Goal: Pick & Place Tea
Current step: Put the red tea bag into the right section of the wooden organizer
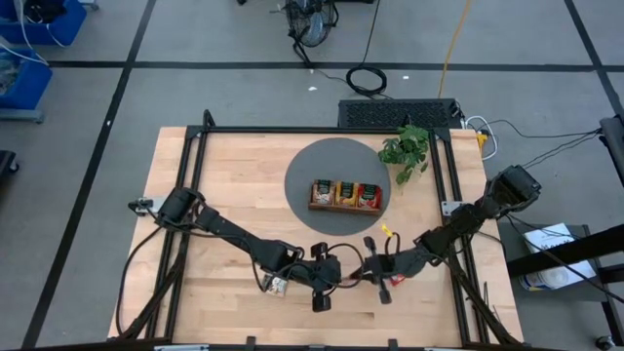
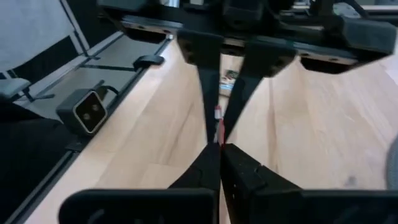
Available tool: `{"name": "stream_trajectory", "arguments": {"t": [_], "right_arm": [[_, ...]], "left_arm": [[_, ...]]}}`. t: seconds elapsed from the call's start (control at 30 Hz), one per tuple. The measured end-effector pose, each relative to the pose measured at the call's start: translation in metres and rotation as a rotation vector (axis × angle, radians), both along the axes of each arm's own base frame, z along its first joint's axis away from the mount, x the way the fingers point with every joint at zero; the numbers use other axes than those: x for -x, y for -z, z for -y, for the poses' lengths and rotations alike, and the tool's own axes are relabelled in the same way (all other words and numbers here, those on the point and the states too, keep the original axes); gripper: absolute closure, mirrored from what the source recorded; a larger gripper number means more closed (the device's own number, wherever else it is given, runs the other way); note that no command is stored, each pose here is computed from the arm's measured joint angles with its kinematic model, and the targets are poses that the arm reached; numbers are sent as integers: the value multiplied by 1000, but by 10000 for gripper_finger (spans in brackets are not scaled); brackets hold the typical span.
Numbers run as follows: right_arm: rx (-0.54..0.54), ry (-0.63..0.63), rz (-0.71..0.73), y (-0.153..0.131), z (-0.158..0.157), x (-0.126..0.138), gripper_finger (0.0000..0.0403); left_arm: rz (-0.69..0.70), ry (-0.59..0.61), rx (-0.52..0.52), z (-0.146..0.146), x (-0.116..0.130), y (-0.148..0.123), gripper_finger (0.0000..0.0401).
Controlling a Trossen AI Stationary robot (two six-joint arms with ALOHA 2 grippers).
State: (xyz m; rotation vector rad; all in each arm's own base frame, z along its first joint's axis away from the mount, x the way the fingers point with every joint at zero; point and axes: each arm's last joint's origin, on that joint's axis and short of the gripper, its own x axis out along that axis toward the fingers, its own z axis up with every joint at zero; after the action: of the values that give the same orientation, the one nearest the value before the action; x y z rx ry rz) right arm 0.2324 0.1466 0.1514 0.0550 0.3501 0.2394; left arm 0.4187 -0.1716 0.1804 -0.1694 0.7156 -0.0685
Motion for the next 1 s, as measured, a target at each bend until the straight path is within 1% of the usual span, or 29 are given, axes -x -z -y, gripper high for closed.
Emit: {"name": "stream_trajectory", "arguments": {"t": [0.13,0.2,0.4,0.5,0.63,0.7,0.77,0.83,0.9,1.0], "right_arm": [[-1,-8,2,0,-2,1,402],[-5,-7,6,1,-1,3,402],[-7,40,31,9,6,11,403],[-33,42,71,10,8,16,403],[-26,102,129,13,9,27,403],[-22,119,157,13,8,33,403],[-18,126,172,14,7,37,403],[-12,125,177,14,4,41,403],[7,153,180,15,1,45,403],[53,206,198,15,-2,50,403]], "left_arm": [[4,11,-12,0,0,0,397],[5,10,-10,0,0,-1,395],[5,4,-4,0,0,-1,353],[5,11,-11,0,0,-1,333],[11,2,-17,0,0,-1,315],[36,-49,-38,2,0,-2,310],[81,-94,-80,4,0,-5,306],[117,-119,-118,6,0,-7,303],[151,-139,-141,8,0,-12,302],[228,-146,-121,9,-3,-21,303]]}}
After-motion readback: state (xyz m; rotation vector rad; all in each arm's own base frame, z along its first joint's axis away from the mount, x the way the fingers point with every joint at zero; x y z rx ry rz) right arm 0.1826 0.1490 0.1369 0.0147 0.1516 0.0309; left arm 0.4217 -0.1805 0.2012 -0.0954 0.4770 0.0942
